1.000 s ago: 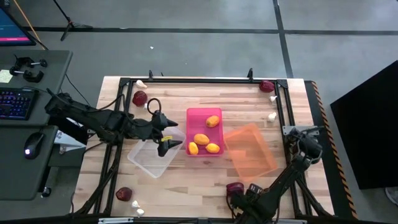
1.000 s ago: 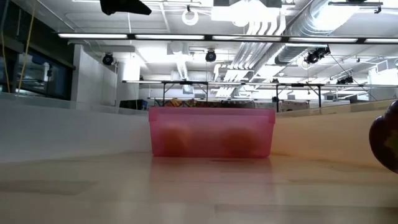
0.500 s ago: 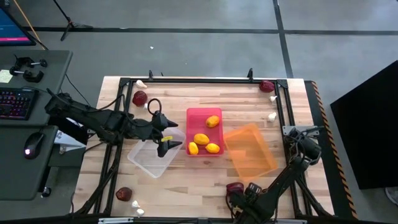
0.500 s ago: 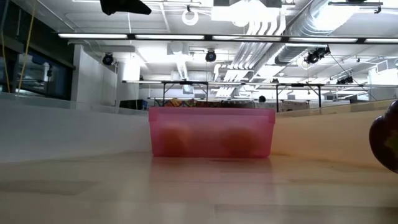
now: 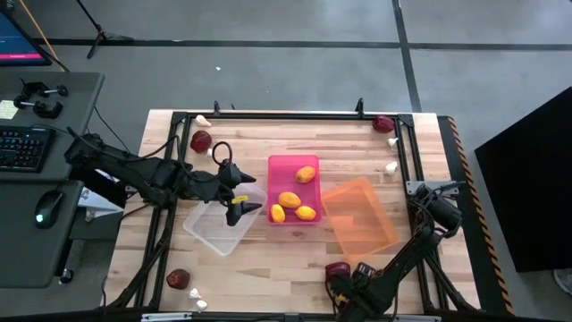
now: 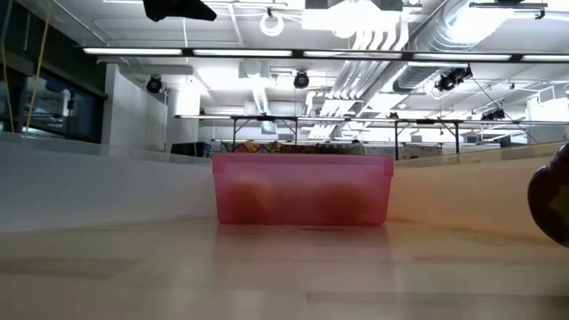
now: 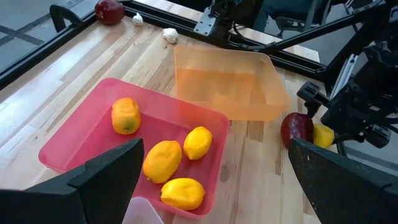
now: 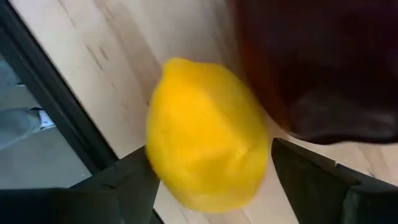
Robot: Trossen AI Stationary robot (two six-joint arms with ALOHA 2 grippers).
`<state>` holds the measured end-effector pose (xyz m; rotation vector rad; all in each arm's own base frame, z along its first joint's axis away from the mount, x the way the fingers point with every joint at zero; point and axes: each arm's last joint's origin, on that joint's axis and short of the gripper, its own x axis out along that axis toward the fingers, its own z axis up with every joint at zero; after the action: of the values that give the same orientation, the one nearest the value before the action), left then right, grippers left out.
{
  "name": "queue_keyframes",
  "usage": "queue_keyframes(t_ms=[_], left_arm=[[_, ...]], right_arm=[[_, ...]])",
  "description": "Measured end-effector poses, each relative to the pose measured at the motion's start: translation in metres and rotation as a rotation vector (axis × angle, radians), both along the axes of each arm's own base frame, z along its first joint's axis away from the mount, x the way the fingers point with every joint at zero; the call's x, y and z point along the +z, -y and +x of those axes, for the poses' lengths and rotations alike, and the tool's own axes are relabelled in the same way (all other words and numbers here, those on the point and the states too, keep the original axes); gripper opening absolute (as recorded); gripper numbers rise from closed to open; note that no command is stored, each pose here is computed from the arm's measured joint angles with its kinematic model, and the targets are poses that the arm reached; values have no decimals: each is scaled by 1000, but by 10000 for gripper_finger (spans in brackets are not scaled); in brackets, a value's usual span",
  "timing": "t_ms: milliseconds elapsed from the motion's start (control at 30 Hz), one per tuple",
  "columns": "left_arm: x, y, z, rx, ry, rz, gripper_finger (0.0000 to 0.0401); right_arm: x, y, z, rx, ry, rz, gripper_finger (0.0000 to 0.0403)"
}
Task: Sort produce into baskets
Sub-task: Put the yellow lemon into the red bin
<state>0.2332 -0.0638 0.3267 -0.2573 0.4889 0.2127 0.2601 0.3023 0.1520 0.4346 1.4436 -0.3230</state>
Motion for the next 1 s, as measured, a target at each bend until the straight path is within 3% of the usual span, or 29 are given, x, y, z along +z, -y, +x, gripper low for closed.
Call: queue_keyframes(t_ms=[267, 433, 567, 733, 833, 1000], left_arm=[[3, 0, -1, -1, 22, -10, 387], [28, -4, -14, -40, 183, -73, 387], [48, -11, -34, -29, 300, -73, 387], [63, -19, -55, 28, 393, -64, 387], [70, -20, -62, -53, 444, -51, 387], [77, -12, -61, -194, 665, -124, 387]], right_arm=[[1, -1, 1, -27, 14, 6, 179], [19, -12, -9, -8, 23, 25, 121], [48, -19, -33, -2, 13, 36, 123], [89, -5, -56, -106, 66, 8, 136], [115, 16, -52, -185, 239, -53, 137], [134, 67, -11, -254, 493, -293, 138]])
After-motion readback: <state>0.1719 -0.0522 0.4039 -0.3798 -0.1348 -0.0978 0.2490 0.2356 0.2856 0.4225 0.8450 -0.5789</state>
